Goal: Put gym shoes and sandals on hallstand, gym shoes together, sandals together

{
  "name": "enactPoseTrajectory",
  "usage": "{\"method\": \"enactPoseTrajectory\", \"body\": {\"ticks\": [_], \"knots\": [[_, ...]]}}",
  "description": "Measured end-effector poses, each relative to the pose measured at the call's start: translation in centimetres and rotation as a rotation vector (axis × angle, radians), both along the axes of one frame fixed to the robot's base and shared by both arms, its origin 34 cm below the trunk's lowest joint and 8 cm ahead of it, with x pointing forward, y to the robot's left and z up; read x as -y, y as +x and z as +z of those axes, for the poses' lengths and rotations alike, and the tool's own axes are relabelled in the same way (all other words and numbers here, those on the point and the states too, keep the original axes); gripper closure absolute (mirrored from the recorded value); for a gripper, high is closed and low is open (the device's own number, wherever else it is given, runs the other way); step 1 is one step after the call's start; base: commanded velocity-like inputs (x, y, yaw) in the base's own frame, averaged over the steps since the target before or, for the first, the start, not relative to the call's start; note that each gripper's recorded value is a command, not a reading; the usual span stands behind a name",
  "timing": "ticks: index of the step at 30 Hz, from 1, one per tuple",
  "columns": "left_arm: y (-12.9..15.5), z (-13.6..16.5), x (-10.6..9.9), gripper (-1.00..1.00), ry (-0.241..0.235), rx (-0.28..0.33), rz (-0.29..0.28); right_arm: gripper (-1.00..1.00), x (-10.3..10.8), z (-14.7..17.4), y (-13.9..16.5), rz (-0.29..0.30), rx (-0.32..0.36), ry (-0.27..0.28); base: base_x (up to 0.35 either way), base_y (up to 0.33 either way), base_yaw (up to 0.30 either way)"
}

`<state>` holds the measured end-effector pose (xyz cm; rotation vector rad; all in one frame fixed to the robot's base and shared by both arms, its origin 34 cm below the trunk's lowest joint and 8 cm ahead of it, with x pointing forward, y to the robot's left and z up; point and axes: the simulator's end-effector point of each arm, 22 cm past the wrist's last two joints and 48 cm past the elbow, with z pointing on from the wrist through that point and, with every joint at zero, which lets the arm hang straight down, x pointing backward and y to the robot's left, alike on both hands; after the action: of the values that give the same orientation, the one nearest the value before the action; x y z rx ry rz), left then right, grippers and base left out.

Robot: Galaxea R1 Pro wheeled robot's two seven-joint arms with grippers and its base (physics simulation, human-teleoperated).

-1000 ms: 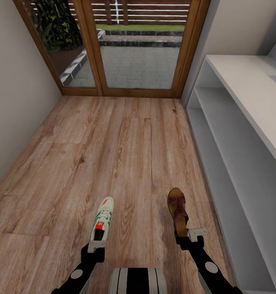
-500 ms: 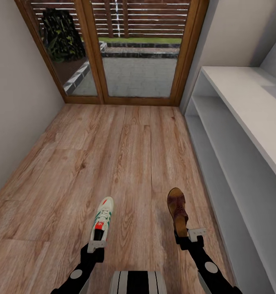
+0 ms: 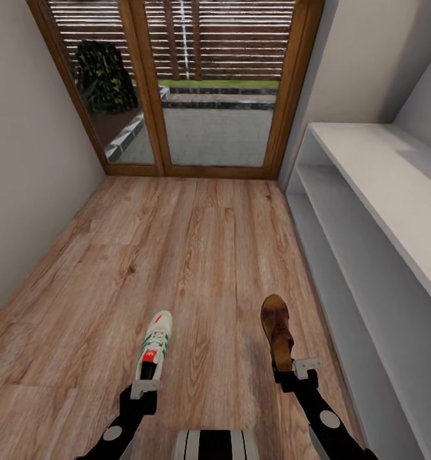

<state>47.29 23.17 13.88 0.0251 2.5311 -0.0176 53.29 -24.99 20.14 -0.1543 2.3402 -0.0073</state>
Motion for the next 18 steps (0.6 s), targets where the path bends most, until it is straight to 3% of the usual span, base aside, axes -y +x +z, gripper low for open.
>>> {"method": "enactPoseTrajectory", "body": {"ticks": [4, 5, 6, 11, 18], "knots": [[0.5, 0.6, -2.3, 1.0, 0.031, 0.015, 0.006, 1.0, 0.1, 0.7, 0.4, 0.002, 0.015, -0.002, 0.0, 0.0, 0.0], [0.6, 0.9, -4.8, 1.0, 0.061, 0.027, 0.019, 1.0, 0.4, 0.2, -0.3, -0.001, -0.002, -0.01, 0.0, 0.0, -0.055], [1.0, 1.5, -5.8, 1.0, 0.064, 0.057, 0.042, 1.0, 0.7, -0.8, -1.8, -0.003, -0.038, -0.015, 0.0, 0.0, -0.073], [0.9, 2.6, -6.1, 1.0, 0.053, 0.101, 0.074, 1.0, 1.2, -1.7, -3.8, -0.005, -0.064, -0.023, 0.0, 0.0, -0.118], [-2.2, 3.0, -7.0, 1.0, 0.05, 0.096, 0.116, 1.0, 1.9, -2.2, -6.5, -0.007, -0.052, -0.026, 0.0, 0.0, -0.142]]}}
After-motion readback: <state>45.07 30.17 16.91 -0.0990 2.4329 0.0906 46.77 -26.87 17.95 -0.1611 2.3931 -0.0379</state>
